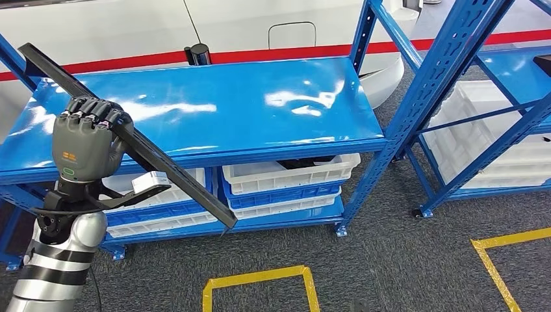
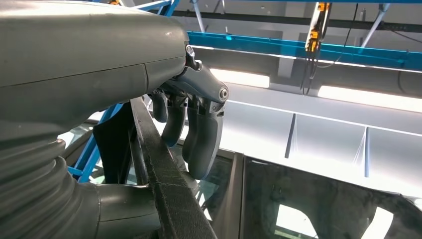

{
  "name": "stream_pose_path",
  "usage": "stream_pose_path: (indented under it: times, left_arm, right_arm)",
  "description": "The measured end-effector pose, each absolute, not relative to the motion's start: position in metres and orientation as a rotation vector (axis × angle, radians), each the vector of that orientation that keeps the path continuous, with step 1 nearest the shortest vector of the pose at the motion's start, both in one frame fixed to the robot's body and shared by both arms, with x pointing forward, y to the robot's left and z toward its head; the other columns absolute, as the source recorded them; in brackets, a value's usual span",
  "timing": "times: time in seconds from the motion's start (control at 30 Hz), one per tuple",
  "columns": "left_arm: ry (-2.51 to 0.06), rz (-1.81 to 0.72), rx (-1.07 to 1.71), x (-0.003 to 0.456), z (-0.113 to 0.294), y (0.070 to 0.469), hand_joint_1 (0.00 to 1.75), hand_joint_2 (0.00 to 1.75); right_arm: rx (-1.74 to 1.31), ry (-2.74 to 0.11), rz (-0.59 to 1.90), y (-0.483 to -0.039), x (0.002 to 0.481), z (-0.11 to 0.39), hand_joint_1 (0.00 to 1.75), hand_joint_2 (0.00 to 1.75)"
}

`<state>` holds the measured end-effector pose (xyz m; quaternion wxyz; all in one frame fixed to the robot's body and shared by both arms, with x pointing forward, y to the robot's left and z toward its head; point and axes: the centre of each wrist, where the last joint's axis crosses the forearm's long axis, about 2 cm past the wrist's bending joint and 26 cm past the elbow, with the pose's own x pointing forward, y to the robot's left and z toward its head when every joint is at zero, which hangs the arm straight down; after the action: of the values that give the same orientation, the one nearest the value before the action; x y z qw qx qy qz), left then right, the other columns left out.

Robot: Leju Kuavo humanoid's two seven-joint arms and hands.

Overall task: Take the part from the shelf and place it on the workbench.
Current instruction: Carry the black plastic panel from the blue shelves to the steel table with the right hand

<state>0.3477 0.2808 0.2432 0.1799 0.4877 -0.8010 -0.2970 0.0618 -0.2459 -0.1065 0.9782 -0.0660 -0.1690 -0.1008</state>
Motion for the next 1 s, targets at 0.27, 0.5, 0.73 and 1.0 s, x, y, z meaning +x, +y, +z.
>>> stream_pose_path:
  times: [0.27, 0.5, 0.73, 1.0]
  left_arm:
    - [-2.268, -0.846, 1.372, 0.3475, 0.2428, 0.2792, 1.75, 1.75]
    - [-2.269, -0.851, 1.370, 0.3473, 0.2426, 0.2788, 1.75, 1.75]
    - [-2.268, -0.853, 1.369, 0.3474, 0.2425, 0.2789, 1.75, 1.75]
    - [-2.256, -0.858, 1.341, 0.3466, 0.2403, 0.2798, 1.75, 1.75]
  right_arm:
    - [-0.134, -0.340, -0.204, -0.2461, 0.0617, -0.1065, 0.00, 0.00]
    - [-0.134, -0.340, -0.206, -0.2461, 0.0616, -0.1065, 0.00, 0.00]
    - [-0.135, -0.339, -0.208, -0.2462, 0.0615, -0.1065, 0.00, 0.00]
    - [-0.134, -0.338, -0.220, -0.2463, 0.0612, -0.1066, 0.00, 0.00]
